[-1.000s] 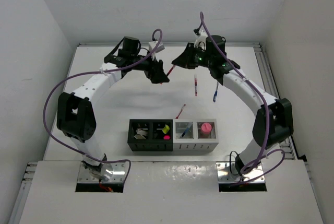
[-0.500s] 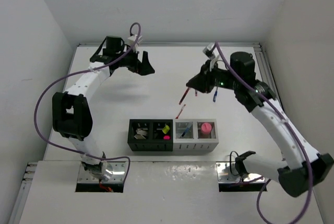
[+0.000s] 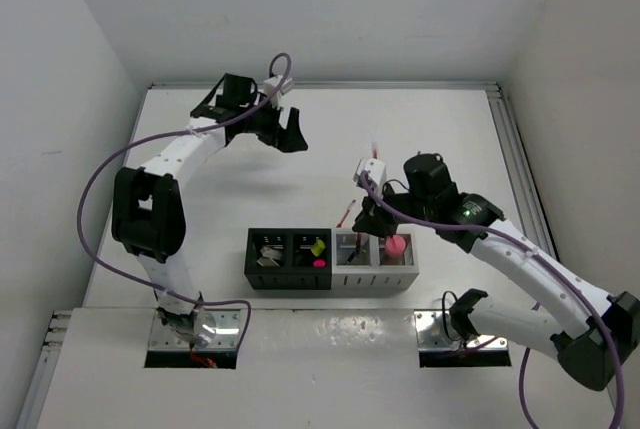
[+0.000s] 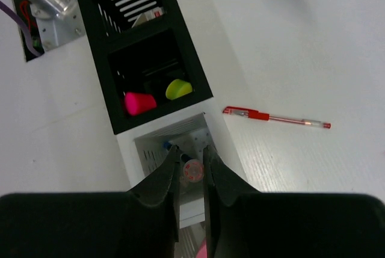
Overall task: Sort the stationery into containers
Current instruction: Place the pen in the storage box, then pick up the pen from the center of the board, then place the pen in the storage box.
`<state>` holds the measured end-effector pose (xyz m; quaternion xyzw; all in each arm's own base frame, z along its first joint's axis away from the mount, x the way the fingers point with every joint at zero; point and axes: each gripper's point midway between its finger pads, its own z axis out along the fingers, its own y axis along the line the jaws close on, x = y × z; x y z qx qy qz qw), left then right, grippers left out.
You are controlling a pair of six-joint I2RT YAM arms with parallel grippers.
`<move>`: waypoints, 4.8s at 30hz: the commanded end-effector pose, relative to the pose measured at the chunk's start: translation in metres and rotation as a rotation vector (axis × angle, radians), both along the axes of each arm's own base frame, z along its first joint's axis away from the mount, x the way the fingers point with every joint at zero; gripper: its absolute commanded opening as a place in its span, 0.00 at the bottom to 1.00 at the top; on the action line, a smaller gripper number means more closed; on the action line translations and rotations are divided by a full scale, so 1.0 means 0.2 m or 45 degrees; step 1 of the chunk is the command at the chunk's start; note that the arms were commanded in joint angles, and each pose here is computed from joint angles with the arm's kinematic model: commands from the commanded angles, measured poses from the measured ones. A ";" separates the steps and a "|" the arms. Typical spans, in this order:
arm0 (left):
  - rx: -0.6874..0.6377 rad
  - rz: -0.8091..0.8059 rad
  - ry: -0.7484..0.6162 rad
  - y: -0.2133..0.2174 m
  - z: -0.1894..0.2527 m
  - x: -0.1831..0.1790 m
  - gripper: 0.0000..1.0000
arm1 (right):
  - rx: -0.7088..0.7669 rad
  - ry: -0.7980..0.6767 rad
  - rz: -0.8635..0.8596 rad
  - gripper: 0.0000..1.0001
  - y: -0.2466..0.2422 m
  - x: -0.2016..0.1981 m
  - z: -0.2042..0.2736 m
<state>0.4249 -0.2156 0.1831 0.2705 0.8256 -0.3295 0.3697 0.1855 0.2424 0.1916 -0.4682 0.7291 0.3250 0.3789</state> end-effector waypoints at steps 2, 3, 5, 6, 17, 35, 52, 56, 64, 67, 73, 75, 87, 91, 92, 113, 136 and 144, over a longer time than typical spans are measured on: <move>0.056 -0.057 -0.113 -0.04 0.05 0.00 1.00 | 0.010 -0.140 0.021 0.15 0.06 0.05 0.01; 0.075 -0.064 -0.100 -0.05 0.03 -0.01 1.00 | 0.000 -0.133 0.020 0.24 0.06 0.04 -0.01; 0.117 -0.116 -0.112 -0.09 0.00 -0.04 1.00 | -0.029 -0.140 0.032 0.50 0.05 0.02 -0.04; 0.161 -0.152 -0.086 -0.10 -0.06 -0.06 1.00 | -0.075 -0.173 0.064 0.60 0.03 0.02 -0.07; 0.406 -0.327 -0.026 -0.41 -0.34 -0.33 1.00 | -0.069 -0.356 -0.426 0.76 -0.18 0.36 0.22; 0.621 -0.359 0.006 -0.72 -0.70 -0.46 0.79 | -0.036 0.203 -1.524 0.68 -1.07 0.49 -0.11; 0.741 -0.099 0.039 -0.57 -0.92 -0.31 0.16 | 0.008 0.261 -1.517 0.56 -1.17 0.51 -0.14; 0.731 -0.052 0.084 -0.52 -0.93 -0.19 0.00 | 0.031 0.259 -1.491 0.55 -1.15 0.52 -0.13; 0.258 0.116 0.063 -0.45 -0.52 0.32 0.00 | 0.072 0.189 -1.278 0.54 -1.03 0.57 -0.09; 0.115 0.158 0.042 -0.42 -0.30 0.46 0.00 | 0.053 0.127 -1.139 0.53 -0.96 0.59 -0.06; -0.180 0.318 0.129 -0.30 0.08 0.52 0.00 | -0.030 -0.156 -0.737 0.55 -0.71 0.68 0.06; -0.279 0.296 0.199 -0.30 0.15 0.48 0.00 | -0.056 -0.322 -0.562 0.63 -0.58 0.71 0.12; -0.698 0.264 0.703 -0.25 0.35 0.04 0.00 | -0.037 -1.145 0.071 0.79 0.12 0.66 0.30; -0.674 0.242 0.734 -0.24 0.36 -0.01 0.00 | -0.023 -1.329 0.169 0.81 0.25 0.58 0.26; -0.659 0.247 0.760 -0.24 0.33 -0.01 0.00 | 0.000 -1.367 0.145 0.82 0.27 0.58 0.30; -0.560 0.238 0.846 -0.18 0.24 -0.04 0.00 | -0.107 -1.708 0.160 0.74 0.58 0.75 0.26; -0.621 0.188 0.841 -0.23 0.26 -0.13 0.19 | -0.110 -1.812 0.237 0.00 0.58 0.64 0.28; -0.664 0.248 0.704 -0.12 0.33 0.01 1.00 | -0.050 -1.753 0.078 0.00 0.47 0.59 0.46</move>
